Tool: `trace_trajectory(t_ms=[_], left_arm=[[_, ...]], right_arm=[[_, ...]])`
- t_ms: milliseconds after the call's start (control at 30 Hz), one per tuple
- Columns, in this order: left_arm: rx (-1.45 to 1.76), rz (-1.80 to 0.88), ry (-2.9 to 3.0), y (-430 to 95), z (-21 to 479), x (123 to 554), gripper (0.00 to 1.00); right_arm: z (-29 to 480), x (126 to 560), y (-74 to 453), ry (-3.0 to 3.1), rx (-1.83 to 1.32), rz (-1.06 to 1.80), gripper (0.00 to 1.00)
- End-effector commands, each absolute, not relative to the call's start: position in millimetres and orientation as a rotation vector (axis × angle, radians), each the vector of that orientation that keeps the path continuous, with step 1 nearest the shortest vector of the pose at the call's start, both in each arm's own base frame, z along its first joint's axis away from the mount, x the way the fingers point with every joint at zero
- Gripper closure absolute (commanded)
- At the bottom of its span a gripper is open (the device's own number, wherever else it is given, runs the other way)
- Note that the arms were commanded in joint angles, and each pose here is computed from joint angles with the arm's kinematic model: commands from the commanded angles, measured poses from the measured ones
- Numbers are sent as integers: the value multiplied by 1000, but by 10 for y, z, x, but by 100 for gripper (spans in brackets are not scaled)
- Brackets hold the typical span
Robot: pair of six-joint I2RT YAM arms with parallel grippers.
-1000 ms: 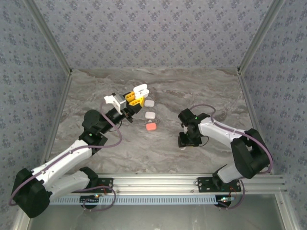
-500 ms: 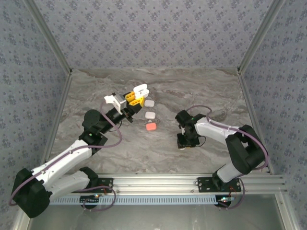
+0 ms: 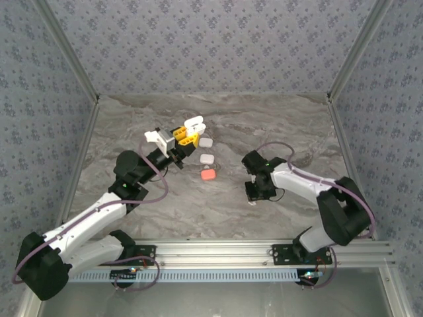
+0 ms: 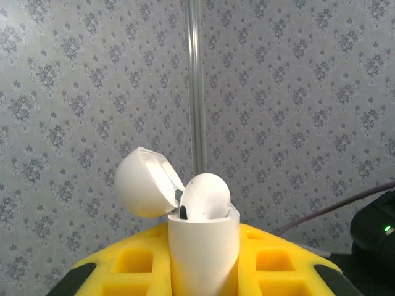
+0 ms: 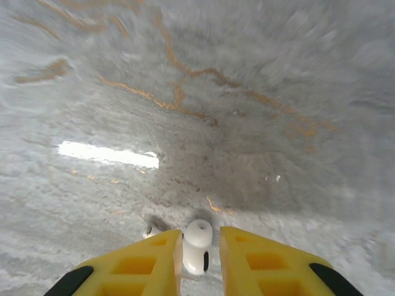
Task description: Insert wireless bluetooth earbuds into charging case
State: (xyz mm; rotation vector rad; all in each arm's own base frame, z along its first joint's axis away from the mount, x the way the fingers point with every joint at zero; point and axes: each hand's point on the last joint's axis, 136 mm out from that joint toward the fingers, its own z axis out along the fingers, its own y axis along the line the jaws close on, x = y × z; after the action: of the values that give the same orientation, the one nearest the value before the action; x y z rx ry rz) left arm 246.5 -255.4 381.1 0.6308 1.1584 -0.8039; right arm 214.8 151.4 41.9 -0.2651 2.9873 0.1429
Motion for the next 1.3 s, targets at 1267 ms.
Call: trace_trajectory(t_ms=[1267], left_arm=[[605, -822, 1168, -2555, 3853, 2470, 100]], right_arm=[[91, 1996, 1528, 3087, -283, -9, 50]])
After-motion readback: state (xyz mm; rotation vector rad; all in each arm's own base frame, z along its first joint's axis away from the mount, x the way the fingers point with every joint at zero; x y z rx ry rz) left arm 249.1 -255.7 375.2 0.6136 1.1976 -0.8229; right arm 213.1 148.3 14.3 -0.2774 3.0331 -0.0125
